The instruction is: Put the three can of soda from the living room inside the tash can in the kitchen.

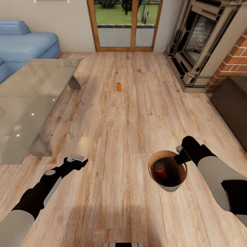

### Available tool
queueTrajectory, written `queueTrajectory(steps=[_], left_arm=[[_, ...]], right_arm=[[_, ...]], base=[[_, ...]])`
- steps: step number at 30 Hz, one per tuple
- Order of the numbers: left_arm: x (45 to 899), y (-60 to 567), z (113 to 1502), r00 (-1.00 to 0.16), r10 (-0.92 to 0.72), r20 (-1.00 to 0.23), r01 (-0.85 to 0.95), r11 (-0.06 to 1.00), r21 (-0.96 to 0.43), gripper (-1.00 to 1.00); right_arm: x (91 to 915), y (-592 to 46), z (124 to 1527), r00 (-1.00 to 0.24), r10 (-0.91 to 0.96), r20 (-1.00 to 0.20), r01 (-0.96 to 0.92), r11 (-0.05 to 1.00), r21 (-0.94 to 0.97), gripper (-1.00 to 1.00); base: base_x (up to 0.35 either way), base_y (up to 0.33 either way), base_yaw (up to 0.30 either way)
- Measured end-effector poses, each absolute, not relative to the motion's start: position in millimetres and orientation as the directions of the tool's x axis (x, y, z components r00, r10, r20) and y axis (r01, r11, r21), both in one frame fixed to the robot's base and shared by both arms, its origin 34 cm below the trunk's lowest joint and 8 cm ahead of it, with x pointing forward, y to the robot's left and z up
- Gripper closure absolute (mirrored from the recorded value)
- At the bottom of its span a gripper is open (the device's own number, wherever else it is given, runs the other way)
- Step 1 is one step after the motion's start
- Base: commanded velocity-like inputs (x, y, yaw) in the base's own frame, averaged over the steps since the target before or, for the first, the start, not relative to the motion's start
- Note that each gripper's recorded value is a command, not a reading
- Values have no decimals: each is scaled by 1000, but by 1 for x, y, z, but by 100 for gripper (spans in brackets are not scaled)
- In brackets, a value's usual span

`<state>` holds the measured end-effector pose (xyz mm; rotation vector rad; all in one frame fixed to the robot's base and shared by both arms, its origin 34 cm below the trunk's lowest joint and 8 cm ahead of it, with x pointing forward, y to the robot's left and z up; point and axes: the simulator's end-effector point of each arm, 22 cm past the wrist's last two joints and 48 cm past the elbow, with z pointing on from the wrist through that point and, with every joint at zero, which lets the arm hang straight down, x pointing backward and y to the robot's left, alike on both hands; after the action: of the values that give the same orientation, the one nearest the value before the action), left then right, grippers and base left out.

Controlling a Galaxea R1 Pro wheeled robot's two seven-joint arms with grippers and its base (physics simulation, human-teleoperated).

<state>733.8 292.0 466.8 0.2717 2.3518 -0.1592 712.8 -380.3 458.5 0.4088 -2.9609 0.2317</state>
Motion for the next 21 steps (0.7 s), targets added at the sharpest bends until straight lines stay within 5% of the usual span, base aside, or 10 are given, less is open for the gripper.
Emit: queueTrajectory(steps=[8,15,21], left_arm=[[729,285,464,-714,149,-685,263,963,-65,-100],[728,284,464,-714,148,-685,264,962,-67,-100],[728,284,464,-714,149,-684,264,962,-67,-100]], right_arm=[[712,-378,460,-948,-270,167,-290,951,-105,100],[728,-303,466,-994,-99,53,-87,976,200,100],[731,-336,463,-979,-196,54,-194,980,52,100]], base=[[3,0,0],[0,0,0],[0,0,0]])
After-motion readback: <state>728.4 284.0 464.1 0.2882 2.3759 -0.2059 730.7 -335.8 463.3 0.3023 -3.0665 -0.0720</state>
